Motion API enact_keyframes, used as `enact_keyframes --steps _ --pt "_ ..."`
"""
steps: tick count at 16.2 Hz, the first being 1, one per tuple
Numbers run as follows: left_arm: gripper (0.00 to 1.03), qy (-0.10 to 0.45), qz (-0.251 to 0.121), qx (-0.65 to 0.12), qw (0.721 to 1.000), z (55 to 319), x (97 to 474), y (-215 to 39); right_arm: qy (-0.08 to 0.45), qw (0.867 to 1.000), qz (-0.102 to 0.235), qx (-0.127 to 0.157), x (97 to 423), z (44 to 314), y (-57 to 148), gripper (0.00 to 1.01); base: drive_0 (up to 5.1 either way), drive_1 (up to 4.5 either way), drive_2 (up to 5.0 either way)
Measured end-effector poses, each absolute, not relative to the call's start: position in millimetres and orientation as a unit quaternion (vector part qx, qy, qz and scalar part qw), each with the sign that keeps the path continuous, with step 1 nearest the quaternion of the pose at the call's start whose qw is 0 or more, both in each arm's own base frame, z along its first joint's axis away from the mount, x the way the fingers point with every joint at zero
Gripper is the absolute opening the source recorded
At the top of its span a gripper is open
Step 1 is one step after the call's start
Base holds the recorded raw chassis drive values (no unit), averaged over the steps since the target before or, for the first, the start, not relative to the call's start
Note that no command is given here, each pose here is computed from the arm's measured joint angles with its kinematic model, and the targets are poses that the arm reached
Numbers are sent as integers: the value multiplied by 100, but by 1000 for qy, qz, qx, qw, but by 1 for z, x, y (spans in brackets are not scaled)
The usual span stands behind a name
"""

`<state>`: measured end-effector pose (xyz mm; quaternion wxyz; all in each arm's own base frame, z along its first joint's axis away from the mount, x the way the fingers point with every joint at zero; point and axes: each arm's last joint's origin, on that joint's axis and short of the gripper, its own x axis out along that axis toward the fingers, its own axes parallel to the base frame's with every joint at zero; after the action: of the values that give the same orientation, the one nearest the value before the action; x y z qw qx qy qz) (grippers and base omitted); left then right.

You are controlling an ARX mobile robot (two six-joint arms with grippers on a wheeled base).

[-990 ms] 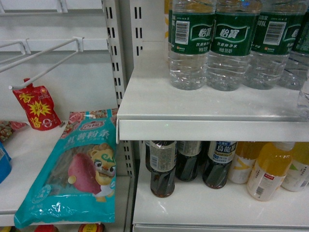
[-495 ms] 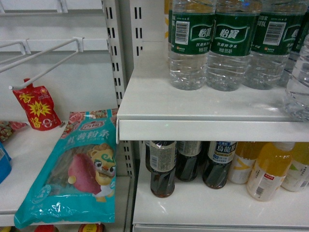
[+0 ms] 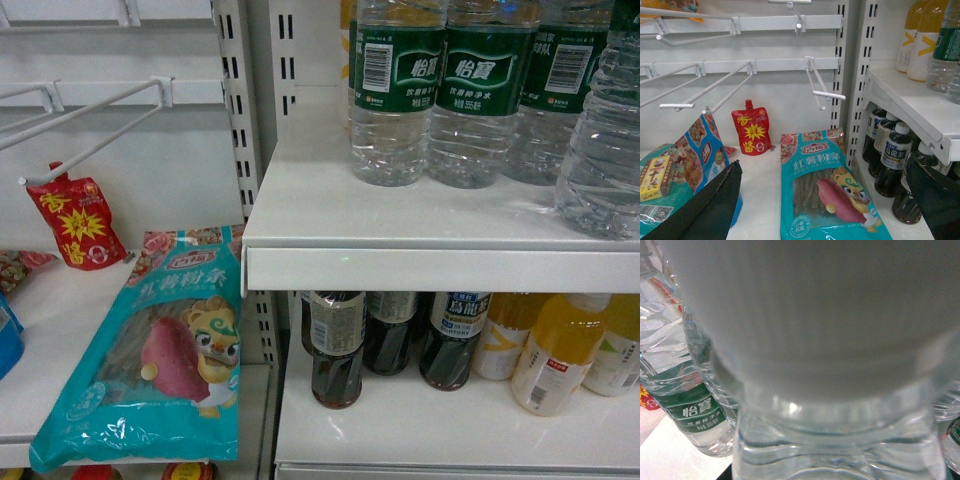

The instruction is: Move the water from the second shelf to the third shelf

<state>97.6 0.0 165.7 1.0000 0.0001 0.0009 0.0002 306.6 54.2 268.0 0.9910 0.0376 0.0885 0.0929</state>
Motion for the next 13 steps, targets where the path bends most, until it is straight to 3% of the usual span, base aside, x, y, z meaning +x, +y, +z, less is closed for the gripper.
enact_keyframes --steps 10,11,13 --pt "98 1 0 0 1000 166 98 0 89 991 90 37 310 268 55 43 0 0 0" --pt "98 1 0 0 1000 166 98 0 89 991 90 36 310 268 55 47 0 0 0" --pt "98 1 0 0 1000 166 98 0 88 992 88 36 310 269 53 67 0 0 0"
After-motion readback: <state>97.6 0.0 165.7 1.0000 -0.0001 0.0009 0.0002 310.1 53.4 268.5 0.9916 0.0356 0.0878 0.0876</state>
